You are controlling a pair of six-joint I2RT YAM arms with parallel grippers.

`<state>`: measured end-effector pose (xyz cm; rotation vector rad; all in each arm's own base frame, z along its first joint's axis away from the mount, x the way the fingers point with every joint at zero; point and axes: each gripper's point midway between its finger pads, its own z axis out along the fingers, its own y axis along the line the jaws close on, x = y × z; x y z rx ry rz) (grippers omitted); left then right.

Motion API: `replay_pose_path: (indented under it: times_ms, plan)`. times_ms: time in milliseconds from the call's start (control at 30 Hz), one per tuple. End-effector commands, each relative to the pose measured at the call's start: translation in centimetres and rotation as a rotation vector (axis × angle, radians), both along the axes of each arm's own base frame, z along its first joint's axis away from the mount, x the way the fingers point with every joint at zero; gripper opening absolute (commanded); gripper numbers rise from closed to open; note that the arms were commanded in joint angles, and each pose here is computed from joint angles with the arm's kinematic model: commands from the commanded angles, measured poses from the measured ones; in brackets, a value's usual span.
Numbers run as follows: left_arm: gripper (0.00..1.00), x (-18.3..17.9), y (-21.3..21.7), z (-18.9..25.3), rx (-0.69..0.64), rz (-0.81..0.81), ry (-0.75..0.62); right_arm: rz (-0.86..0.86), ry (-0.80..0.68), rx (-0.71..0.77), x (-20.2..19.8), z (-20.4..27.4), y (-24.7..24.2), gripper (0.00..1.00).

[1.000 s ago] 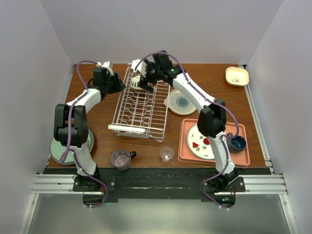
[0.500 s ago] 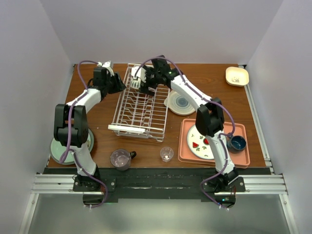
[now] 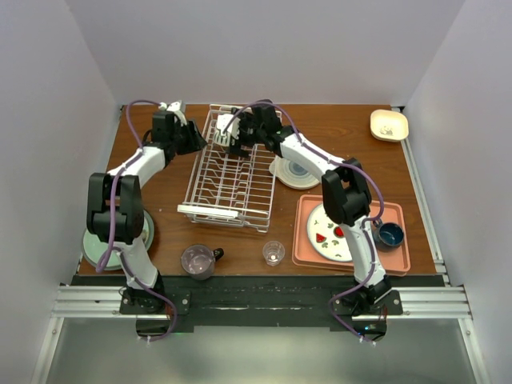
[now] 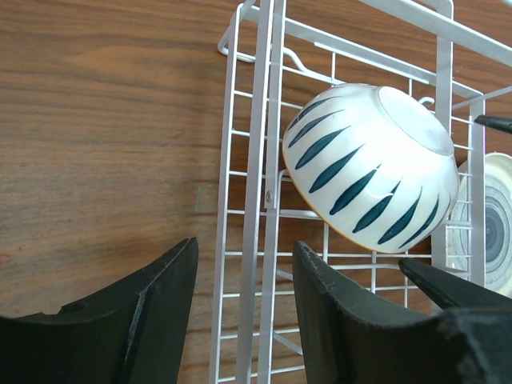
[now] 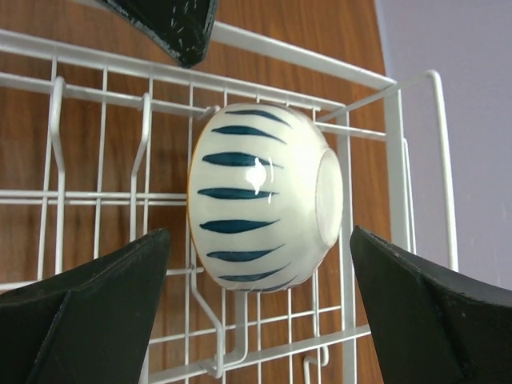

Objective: Load the mixed dishes into the dish rack
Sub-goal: Place the bowl upside down on the dish rack

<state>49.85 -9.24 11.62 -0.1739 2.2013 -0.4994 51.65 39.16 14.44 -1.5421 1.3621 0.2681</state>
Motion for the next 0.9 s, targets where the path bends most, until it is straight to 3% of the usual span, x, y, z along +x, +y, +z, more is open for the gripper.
replay_pose_path:
  times_ms: [0, 433, 867]
  plan:
    - [0.56, 0.4, -0.1, 3.2, -0.004, -0.029, -0.089, 0.051, -0.179, 0.179, 0.4, 9.1, 1.6, 0.98]
    - [0.57, -1.4, 1.5, 8.8, -0.087, -0.011, -0.240, 0.133, -0.150, 0.070, 0.7, 5.7, 2.3, 0.98]
    - [0.59, -3.0, 5.1, 10.1, -0.097, 0.060, -0.296, 0.134, -0.029, 0.042, -0.9, 1.1, 2.0, 0.98]
